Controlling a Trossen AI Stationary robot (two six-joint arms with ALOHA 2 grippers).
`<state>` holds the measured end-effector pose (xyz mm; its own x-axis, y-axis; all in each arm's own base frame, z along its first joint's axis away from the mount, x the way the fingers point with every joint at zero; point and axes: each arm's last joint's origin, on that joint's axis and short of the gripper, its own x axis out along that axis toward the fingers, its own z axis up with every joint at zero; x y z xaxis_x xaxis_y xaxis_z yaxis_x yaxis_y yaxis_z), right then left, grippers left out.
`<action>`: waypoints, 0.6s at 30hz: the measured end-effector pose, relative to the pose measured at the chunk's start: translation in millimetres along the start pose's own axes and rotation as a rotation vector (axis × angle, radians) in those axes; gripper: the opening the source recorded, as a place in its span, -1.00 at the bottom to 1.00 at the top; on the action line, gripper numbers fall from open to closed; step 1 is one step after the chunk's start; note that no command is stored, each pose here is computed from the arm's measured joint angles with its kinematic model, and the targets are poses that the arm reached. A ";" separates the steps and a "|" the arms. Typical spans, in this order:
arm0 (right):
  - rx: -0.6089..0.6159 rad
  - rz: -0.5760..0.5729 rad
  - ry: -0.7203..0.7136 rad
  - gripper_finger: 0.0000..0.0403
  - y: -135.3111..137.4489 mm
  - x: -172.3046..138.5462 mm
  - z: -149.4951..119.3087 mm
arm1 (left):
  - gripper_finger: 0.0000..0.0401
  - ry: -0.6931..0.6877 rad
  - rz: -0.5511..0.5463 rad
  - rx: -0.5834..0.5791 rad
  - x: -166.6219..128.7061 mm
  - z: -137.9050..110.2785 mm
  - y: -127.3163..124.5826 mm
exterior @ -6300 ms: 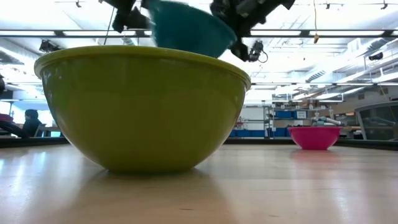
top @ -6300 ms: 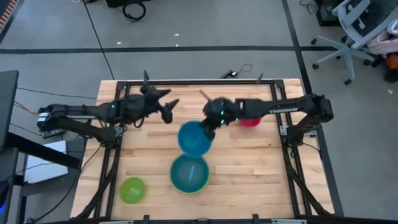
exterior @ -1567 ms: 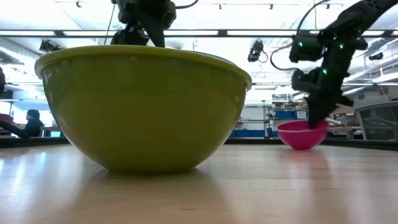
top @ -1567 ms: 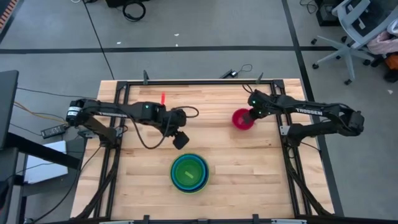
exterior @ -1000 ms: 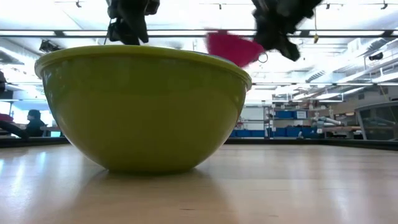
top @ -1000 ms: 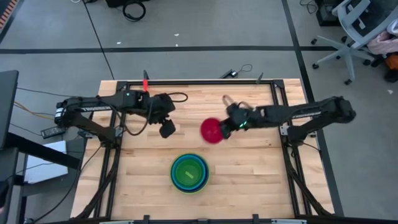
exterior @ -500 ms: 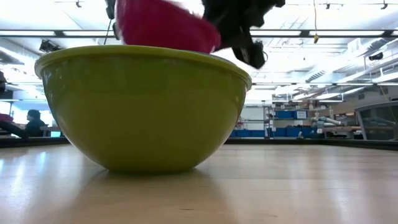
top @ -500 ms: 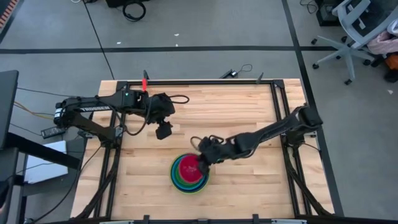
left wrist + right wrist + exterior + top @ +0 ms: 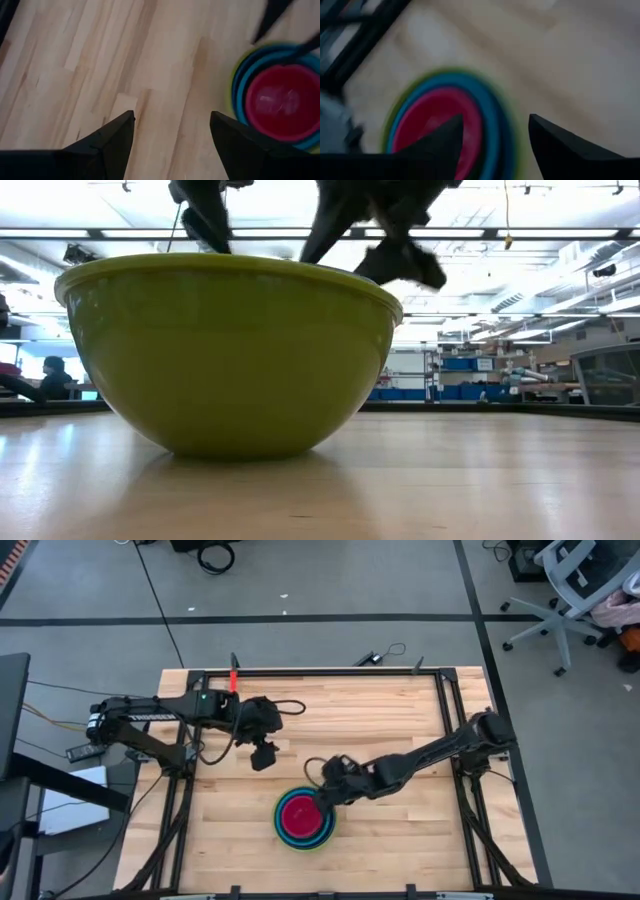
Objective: Nest bowls inside each other
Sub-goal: Return to Home Position
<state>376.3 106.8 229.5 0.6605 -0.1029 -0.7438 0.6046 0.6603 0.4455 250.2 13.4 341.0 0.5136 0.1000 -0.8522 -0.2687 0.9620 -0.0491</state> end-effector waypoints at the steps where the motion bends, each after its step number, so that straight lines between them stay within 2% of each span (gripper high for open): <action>1: 0.001 -0.027 -0.039 0.14 -1.6 -9.6 4.0 | 0.29 -0.045 -0.011 -0.009 0.1 4.3 -1.0; 3: -0.017 -0.065 -0.112 0.16 -5.3 -32.0 13.6 | 0.23 -0.212 -0.088 -0.022 -10.3 16.2 -3.8; 6: -0.096 -0.014 -0.184 0.15 -7.4 -70.1 33.9 | 0.10 -0.555 -0.240 0.025 -48.7 33.8 -3.1; 8: -0.182 0.058 -0.233 0.11 -8.8 -97.9 48.8 | -0.01 -0.703 -0.237 0.066 -70.1 36.3 3.6; 10: -0.318 0.134 -0.276 0.03 -11.1 -124.7 61.4 | -0.13 -0.799 -0.181 0.081 -86.0 34.8 10.6; 12: -0.448 0.210 -0.307 -0.13 -14.9 -145.8 71.6 | -0.26 -0.811 -0.128 0.088 -93.1 27.1 13.9; 14: -0.521 0.233 -0.322 -0.38 -21.3 -160.6 77.0 | -0.41 -0.856 -0.138 0.105 -97.8 17.8 11.5; 17: -0.541 0.285 -0.332 -0.86 -31.6 -182.7 83.2 | -0.64 -0.899 -0.163 0.105 -82.9 -2.0 8.1; 18: -0.539 0.326 -0.333 -0.92 -34.4 -191.3 85.0 | -0.72 -0.930 -0.174 0.094 -76.4 -8.6 7.4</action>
<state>266.9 40.5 398.8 0.9233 -0.0025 -0.3841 0.1052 0.9634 0.2466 202.0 10.7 401.3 0.9939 0.0764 -0.0791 -0.0812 0.9949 -0.0594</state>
